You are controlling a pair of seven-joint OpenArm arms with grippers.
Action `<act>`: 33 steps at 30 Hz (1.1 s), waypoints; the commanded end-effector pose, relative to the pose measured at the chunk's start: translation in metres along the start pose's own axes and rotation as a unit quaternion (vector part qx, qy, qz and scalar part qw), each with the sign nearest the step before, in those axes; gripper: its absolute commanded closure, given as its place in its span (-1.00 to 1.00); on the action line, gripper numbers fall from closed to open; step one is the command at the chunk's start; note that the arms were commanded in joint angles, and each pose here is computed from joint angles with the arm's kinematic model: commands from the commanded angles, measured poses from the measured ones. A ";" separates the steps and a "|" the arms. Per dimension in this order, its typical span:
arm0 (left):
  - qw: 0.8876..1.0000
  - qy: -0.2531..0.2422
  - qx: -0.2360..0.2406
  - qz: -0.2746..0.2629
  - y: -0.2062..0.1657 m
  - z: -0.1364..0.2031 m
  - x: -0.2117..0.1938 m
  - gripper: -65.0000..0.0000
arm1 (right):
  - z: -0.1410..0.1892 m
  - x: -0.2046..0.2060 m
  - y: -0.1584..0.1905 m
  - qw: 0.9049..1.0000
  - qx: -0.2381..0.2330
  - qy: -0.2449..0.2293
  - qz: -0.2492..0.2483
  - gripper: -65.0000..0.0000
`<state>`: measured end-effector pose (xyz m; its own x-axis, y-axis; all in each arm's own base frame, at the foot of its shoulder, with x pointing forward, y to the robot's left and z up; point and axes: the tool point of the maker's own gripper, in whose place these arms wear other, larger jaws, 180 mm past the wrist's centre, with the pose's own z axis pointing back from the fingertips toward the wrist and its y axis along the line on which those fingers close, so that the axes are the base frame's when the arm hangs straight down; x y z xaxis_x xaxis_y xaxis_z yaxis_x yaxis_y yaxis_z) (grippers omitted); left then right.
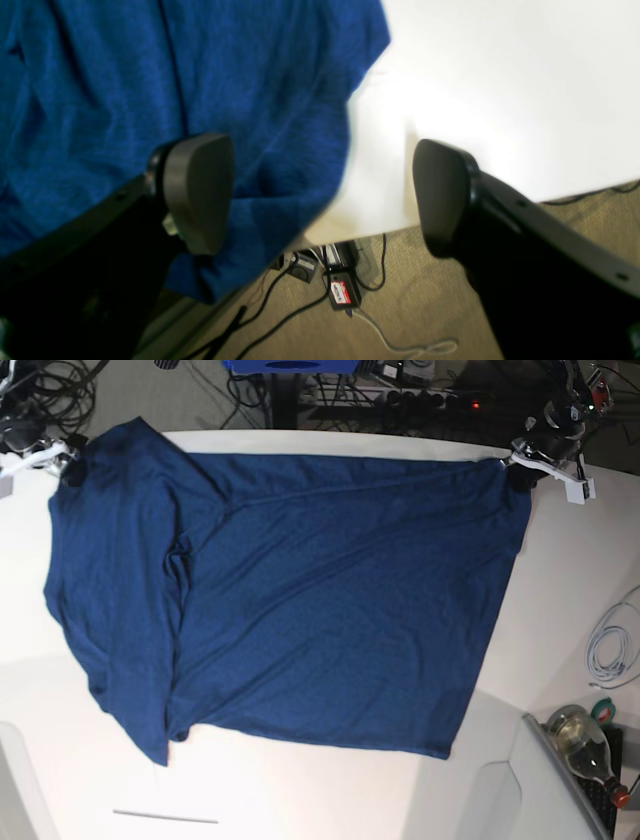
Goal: Layout the t-shirt on the table in an organized manner, then fold the t-shirt properly
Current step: 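Lift the shirt edge with both grippers and pull the corners apart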
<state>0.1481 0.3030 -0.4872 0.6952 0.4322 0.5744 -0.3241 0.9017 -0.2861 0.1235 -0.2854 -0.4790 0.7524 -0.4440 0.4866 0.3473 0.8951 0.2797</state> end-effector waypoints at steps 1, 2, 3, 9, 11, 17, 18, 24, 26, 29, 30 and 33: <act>1.000 0.002 0.008 -0.009 0.006 0.004 0.003 1.00 | 0.004 0.011 -0.002 1.000 0.001 -0.016 0.006 -0.57; 1.000 0.002 0.008 -0.009 0.006 0.004 0.003 1.00 | 0.003 0.011 -0.002 1.000 0.001 -0.016 0.007 -0.57; 1.000 0.002 0.008 -0.009 0.006 0.004 0.003 1.00 | 0.002 0.009 -0.002 1.000 0.002 -0.013 0.006 -0.57; 1.000 0.002 0.008 -0.010 0.006 0.004 0.003 1.00 | -0.007 -0.012 -0.002 1.000 0.009 0.013 -0.017 -0.56; 1.000 0.003 0.008 -0.010 0.006 0.004 0.003 1.00 | -0.007 -0.013 -0.002 1.000 0.011 0.016 -0.016 -0.51; 1.000 0.003 0.009 -0.011 0.006 0.004 0.003 1.00 | -0.010 -0.023 0.009 0.999 0.024 0.044 -0.002 0.18; 1.000 0.003 0.009 -0.011 0.006 0.004 0.003 1.00 | -0.010 -0.022 0.009 0.999 0.025 0.045 -0.001 0.28; 0.999 -0.017 0.007 -0.041 0.000 0.016 0.020 1.00 | -0.002 -0.007 0.012 0.999 0.019 0.033 0.022 0.94; 0.998 -0.031 0.004 -0.057 -0.006 0.023 0.031 1.00 | 0.006 0.003 0.014 0.998 0.013 0.036 0.043 1.00; 0.996 -0.044 0.002 -0.076 -0.012 0.031 0.041 1.00 | 0.018 0.022 0.018 0.997 0.001 0.029 0.073 0.99; 0.996 -0.048 0.001 -0.081 -0.014 0.033 0.044 1.00 | 0.022 0.028 0.019 0.996 -0.004 0.027 0.082 0.99; 0.994 -0.059 -0.002 -0.096 -0.019 0.039 0.052 1.00 | 0.031 0.042 0.024 0.994 -0.014 0.026 0.104 0.99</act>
<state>0.1600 0.3039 -0.4318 0.6866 0.2654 0.6769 -0.2011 0.9640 -0.1741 0.1386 -0.2767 -0.4362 0.8576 -0.2550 0.4467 0.1989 0.9653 0.1691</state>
